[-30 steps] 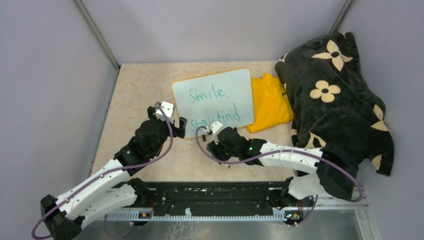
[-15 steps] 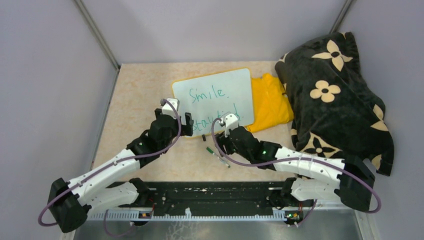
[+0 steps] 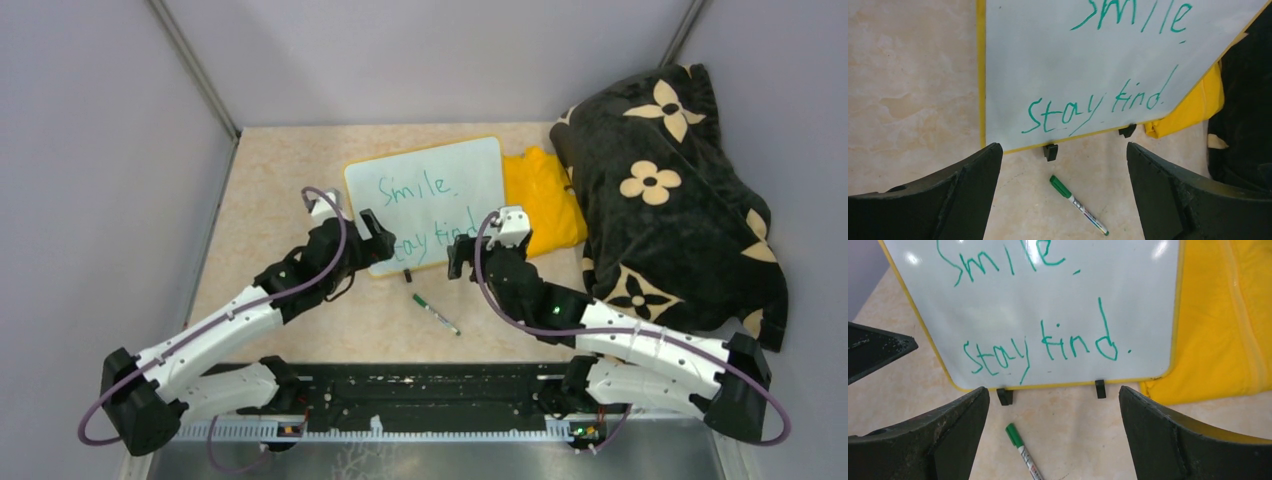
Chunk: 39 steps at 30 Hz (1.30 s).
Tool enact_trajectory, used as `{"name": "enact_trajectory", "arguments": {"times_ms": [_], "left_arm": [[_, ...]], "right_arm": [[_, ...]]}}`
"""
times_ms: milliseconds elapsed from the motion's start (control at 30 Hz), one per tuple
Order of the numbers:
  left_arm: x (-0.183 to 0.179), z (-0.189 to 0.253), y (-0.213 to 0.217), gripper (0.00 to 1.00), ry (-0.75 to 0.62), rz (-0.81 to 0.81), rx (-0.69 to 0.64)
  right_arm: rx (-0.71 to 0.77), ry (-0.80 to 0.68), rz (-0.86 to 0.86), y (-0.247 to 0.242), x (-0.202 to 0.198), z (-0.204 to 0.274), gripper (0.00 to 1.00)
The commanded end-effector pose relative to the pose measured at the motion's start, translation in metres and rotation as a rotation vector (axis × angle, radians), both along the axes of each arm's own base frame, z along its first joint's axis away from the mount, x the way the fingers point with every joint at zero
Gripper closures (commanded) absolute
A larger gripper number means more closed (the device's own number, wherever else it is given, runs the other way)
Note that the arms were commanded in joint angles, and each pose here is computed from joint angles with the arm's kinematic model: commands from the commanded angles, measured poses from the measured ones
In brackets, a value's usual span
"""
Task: Write a sentence on the whiteboard
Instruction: Reset both arms
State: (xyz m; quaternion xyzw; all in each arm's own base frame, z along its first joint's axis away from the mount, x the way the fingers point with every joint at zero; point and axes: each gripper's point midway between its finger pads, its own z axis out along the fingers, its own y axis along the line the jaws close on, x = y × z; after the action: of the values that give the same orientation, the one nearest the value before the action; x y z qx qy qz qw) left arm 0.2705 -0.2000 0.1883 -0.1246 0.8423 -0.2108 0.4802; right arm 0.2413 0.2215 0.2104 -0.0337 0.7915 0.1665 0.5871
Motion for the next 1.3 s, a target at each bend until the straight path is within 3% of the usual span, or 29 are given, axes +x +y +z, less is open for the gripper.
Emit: {"name": "enact_trajectory", "arguments": {"times_ms": [0, 100, 133, 300, 467, 633, 733, 867, 967, 1100, 1267], "left_arm": [[0.006, 0.046, 0.002, 0.03, -0.012, 0.037, -0.005], [0.013, 0.068, 0.007, 0.10, -0.039, 0.023, 0.100], [0.015, 0.075, 0.006, 0.02, -0.054, -0.009, 0.148], [0.013, 0.098, 0.004, 0.01, -0.115, -0.115, 0.232], [0.003, 0.138, 0.004, 0.01, -0.187, -0.199, 0.247], [0.002, 0.206, 0.023, 0.01, -0.330, -0.164, 0.265], [-0.003, 0.255, 0.038, 0.01, -0.458, -0.114, 0.237], [-0.015, 0.323, 0.074, 0.01, -0.660, 0.004, 0.217], [-0.016, 0.352, 0.096, 0.01, -0.715, 0.105, 0.235], [-0.013, 0.358, 0.101, 0.01, -0.724, 0.138, 0.258], [-0.013, 0.337, 0.088, 0.01, -0.710, 0.088, 0.203]], "right_arm": [[0.116, -0.163, -0.122, -0.021, 0.013, 0.090, 0.01], [0.109, -0.210, -0.157, -0.031, 0.015, 0.126, 0.01], [0.105, -0.215, -0.161, -0.033, 0.015, 0.136, 0.01], [0.085, -0.286, -0.210, -0.038, 0.022, 0.185, 0.01], [0.071, -0.459, -0.273, -0.049, 0.031, 0.251, 0.01], [0.145, -0.564, -0.288, -0.064, 0.022, 0.324, 0.01], [0.212, -0.618, -0.248, -0.078, 0.008, 0.345, 0.01], [0.264, -0.653, -0.240, -0.104, -0.011, 0.336, 0.01], [0.187, -0.621, -0.260, -0.111, -0.010, 0.303, 0.01], [0.093, -0.587, -0.307, -0.120, -0.008, 0.270, 0.01], [0.129, -0.626, -0.318, -0.132, -0.015, 0.261, 0.01]]}}
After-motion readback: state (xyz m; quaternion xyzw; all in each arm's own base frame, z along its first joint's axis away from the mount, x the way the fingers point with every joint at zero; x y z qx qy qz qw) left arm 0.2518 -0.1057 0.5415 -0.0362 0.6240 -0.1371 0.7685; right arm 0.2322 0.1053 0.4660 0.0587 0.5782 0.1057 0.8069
